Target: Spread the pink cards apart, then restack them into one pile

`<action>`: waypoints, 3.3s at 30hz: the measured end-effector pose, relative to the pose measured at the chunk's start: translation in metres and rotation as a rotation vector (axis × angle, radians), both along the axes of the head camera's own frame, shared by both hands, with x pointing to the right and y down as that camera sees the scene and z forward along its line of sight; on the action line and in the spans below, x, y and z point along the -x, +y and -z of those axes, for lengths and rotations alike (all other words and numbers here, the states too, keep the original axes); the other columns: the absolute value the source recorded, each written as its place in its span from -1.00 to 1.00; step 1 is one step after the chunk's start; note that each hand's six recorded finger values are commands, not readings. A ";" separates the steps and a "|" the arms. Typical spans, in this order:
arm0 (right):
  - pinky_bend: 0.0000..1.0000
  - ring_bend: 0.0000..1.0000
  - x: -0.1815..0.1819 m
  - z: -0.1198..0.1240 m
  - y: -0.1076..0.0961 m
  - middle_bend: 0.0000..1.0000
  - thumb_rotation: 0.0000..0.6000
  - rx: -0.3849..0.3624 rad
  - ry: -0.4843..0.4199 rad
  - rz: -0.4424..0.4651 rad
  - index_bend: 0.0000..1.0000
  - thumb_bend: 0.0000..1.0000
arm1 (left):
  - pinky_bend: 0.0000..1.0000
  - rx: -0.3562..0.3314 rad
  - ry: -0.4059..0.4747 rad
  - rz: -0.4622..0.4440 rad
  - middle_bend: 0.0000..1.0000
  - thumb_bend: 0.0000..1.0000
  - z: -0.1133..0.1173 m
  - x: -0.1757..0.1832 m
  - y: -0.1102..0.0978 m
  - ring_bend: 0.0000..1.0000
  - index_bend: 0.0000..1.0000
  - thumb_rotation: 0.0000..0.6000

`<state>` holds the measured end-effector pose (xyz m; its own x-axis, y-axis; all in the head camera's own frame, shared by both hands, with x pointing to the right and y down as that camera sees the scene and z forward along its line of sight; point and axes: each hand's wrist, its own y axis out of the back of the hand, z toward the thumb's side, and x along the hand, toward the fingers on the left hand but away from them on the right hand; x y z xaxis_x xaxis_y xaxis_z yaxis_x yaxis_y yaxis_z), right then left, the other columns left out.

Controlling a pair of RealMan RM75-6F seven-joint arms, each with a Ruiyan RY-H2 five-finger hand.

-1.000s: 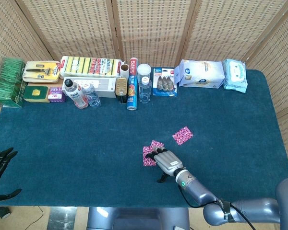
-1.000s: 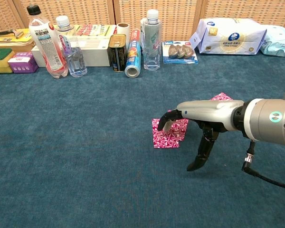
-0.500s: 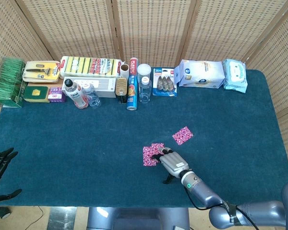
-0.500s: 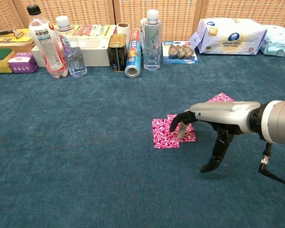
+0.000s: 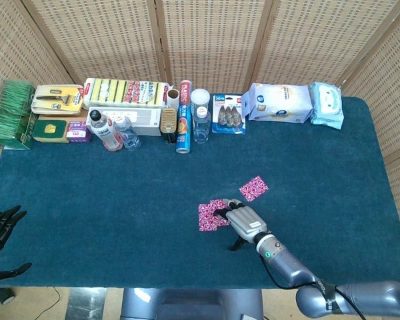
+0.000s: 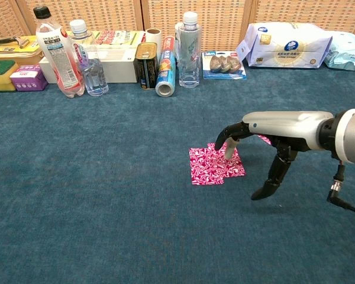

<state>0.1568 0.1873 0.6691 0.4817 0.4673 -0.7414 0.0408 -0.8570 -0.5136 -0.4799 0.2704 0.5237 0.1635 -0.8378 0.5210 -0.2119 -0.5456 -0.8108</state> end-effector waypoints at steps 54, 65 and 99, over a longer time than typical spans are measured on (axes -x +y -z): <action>-1.00 -1.00 -0.062 -0.018 -0.002 -0.57 1.00 0.024 0.138 -0.064 -0.60 -1.00 | -0.96 0.002 -0.006 0.002 -1.00 -0.91 -0.001 -0.001 -0.001 -1.00 -1.00 1.00; -1.00 -1.00 -0.059 -0.008 -0.001 -0.57 1.00 0.018 0.120 -0.049 -0.60 -1.00 | -0.96 0.002 -0.005 0.000 -1.00 -0.91 -0.001 -0.002 0.000 -1.00 -1.00 1.00; -1.00 -1.00 -0.059 -0.017 0.010 -0.56 1.00 0.075 0.159 -0.010 -0.60 -1.00 | -0.96 -0.001 -0.001 0.002 -1.00 -0.91 0.000 -0.001 0.001 -1.00 -1.00 1.00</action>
